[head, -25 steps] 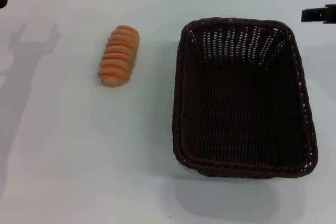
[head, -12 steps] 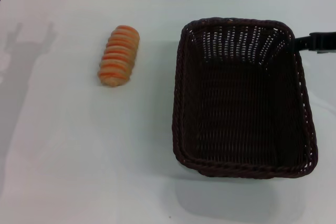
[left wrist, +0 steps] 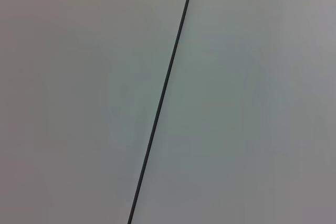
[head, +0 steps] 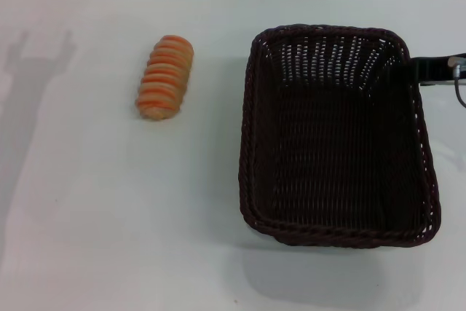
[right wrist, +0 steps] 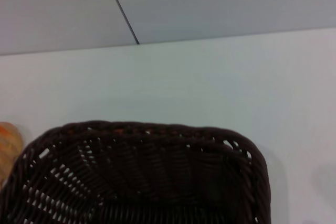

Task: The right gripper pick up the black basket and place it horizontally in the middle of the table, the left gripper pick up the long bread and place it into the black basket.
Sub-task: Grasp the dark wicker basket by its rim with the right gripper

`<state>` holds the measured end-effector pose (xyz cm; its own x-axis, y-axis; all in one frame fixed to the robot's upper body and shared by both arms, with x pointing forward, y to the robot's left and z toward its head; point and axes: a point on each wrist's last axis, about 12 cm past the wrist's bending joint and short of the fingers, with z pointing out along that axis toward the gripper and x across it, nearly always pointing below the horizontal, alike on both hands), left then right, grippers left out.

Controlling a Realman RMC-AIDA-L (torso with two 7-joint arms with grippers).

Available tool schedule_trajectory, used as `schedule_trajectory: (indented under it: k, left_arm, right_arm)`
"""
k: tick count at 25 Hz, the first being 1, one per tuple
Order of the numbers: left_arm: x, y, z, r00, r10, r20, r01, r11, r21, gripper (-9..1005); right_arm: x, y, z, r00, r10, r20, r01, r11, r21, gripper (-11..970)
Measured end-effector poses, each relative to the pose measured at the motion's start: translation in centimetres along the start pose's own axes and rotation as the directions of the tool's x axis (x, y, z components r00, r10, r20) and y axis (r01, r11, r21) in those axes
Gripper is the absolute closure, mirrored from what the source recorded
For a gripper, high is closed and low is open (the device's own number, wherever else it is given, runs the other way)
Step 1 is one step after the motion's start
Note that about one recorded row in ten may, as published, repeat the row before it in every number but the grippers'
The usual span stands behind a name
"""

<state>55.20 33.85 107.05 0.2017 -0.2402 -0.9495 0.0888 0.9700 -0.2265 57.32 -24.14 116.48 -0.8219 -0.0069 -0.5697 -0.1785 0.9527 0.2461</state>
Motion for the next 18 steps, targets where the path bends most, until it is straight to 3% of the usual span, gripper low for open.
schedule_trajectory:
  k: [18]
  left_arm:
    - [-0.4,-0.1,0.0,1.0,0.0,0.03,0.0,1.0,0.012,135]
  right_arm:
    - [-0.2,0.7,1.7,0.999,-0.028,-0.037,0.028,1.0,-0.011,420]
